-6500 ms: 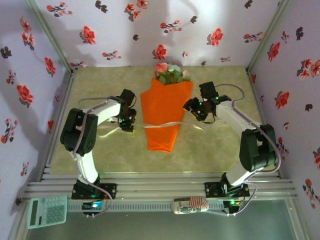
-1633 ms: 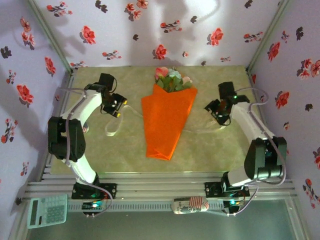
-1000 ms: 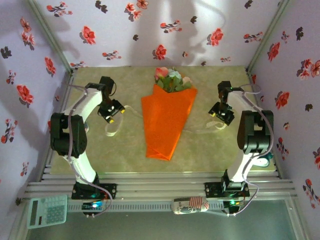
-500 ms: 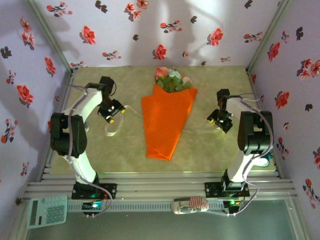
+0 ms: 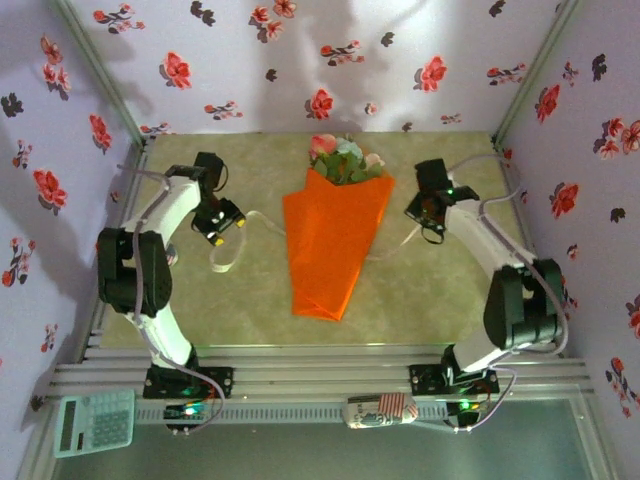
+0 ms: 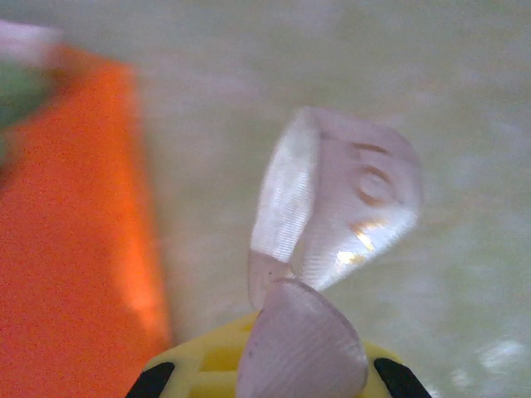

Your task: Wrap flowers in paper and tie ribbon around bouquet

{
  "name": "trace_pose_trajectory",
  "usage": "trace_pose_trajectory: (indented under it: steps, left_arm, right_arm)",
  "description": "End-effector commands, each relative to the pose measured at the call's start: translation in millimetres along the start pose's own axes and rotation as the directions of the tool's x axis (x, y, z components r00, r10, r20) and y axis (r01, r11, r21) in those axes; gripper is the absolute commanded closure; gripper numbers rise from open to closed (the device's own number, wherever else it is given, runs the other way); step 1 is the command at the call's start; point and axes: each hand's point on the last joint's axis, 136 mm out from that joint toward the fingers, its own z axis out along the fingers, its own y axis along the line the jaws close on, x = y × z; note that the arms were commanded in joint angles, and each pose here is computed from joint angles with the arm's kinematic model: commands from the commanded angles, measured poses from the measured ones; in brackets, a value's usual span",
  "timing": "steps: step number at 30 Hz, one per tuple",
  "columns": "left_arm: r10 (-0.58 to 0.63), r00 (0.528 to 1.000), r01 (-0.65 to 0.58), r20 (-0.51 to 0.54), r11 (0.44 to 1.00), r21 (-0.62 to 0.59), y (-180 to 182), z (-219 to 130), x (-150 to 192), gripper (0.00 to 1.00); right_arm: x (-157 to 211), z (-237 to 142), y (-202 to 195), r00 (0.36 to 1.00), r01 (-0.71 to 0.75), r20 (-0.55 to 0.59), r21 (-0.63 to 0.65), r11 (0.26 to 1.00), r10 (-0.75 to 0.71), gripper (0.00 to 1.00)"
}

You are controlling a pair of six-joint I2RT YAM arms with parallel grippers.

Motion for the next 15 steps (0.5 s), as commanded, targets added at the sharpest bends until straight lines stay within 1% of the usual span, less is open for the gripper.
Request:
trace_pose_trajectory:
  steps: [1, 3, 4, 6, 8, 10, 12, 15]
  left_arm:
    - [-0.011, 1.000, 0.012, 0.021, 0.999, -0.034, 18, -6, -2, 0.43]
    - [-0.018, 1.000, 0.019, 0.019, 0.999, -0.037, 21, -5, -3, 0.43]
    - [-0.019, 1.000, 0.020, 0.018, 0.999, -0.040, 23, -3, -3, 0.43]
    - [-0.026, 1.000, 0.026, 0.011, 0.998, -0.049, 27, 1, -2, 0.46]
    - [-0.030, 1.000, 0.030, -0.007, 0.998, -0.056, 31, 7, -1, 0.47]
    - [-0.034, 0.999, 0.031, -0.041, 0.998, -0.060, 33, 18, 1, 0.50]
    - [-0.014, 0.999, 0.011, -0.041, 0.997, -0.071, 33, 23, -2, 0.49]
    - [-0.005, 1.000, 0.004, -0.016, 0.994, -0.107, 37, 25, -15, 0.43]
  right_arm:
    - [2, -21, 65, 0.986, 0.152, 0.086, -0.151, 0.977, -0.140, 1.00]
    - [15, -25, 109, 0.969, 0.245, 0.097, -0.264, 0.933, -0.227, 1.00]
    - [27, -28, 138, 0.955, 0.295, 0.092, -0.354, 0.887, -0.281, 1.00]
    - [42, -28, 178, 0.931, 0.355, 0.084, -0.444, 0.823, -0.356, 1.00]
    - [60, -25, 215, 0.904, 0.388, 0.064, -0.535, 0.750, -0.422, 1.00]
    - [76, -14, 239, 0.880, 0.399, 0.023, -0.577, 0.713, -0.474, 1.00]
    - [78, 2, 232, 0.884, 0.403, -0.003, -0.504, 0.764, -0.468, 1.00]
    - [74, 11, 210, 0.921, 0.337, -0.015, -0.464, 0.819, -0.388, 1.00]
